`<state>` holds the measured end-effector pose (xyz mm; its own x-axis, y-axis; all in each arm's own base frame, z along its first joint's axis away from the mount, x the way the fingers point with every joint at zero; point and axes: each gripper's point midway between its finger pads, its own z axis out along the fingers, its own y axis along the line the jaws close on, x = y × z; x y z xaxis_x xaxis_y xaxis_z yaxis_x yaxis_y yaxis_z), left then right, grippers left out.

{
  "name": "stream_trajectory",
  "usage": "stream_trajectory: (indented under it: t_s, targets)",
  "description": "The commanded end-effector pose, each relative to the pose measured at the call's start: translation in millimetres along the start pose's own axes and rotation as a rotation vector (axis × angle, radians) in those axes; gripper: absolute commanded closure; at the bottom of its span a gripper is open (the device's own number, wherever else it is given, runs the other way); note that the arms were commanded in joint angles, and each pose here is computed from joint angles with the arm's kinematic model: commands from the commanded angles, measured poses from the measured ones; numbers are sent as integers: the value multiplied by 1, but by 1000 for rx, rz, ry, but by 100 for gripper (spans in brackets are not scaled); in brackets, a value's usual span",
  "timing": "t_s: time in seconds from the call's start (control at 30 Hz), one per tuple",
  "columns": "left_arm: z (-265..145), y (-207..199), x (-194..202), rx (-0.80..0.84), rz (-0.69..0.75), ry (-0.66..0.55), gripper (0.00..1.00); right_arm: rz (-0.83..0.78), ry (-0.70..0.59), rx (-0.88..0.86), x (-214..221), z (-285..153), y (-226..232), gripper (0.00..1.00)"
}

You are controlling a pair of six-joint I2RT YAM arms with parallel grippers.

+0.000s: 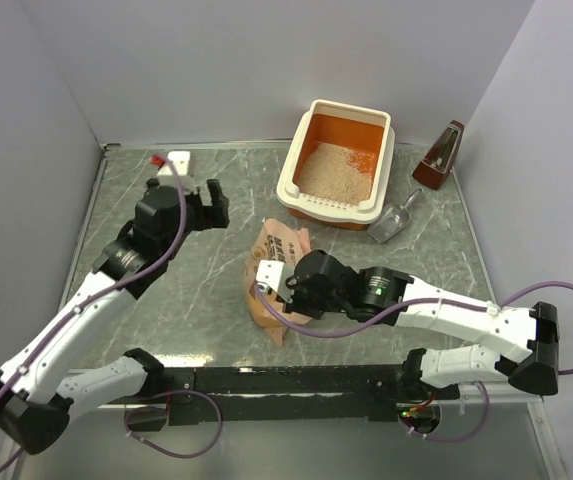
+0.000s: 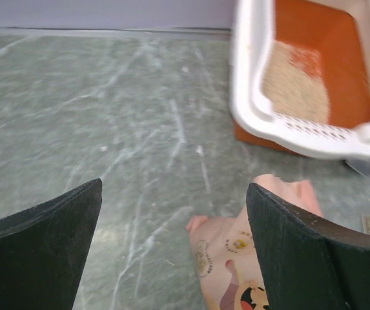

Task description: Fill the litter box with clean litter

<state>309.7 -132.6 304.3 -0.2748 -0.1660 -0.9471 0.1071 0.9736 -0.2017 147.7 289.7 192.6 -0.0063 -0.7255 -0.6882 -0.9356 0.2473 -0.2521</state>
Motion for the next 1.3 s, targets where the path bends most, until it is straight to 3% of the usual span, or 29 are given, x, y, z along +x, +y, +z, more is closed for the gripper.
stream_trajectory:
  t_s: [0.0,0.07,0.3,0.5,0.67,0.9,1.27]
  targets:
    - [12,-62,5,304,118,108,3,-32,-2,-95,-1,-28,19,100]
    - [16,-77,8,376,149,147,3,-47,33,-131,9,-30,28,100]
    - [50,-117,72,628,310,377,3,-98,41,-193,17,-35,53,100]
    - [71,-147,83,812,385,420,3,-100,-14,-241,15,-40,69,100]
    - [81,-164,89,973,389,459,3,-111,-18,-286,19,-38,82,100]
    - [57,-185,113,1283,353,581,3,-117,-13,-297,21,-33,87,100]
    - [52,-193,146,1412,340,705,3,-113,-9,-296,22,-32,87,100]
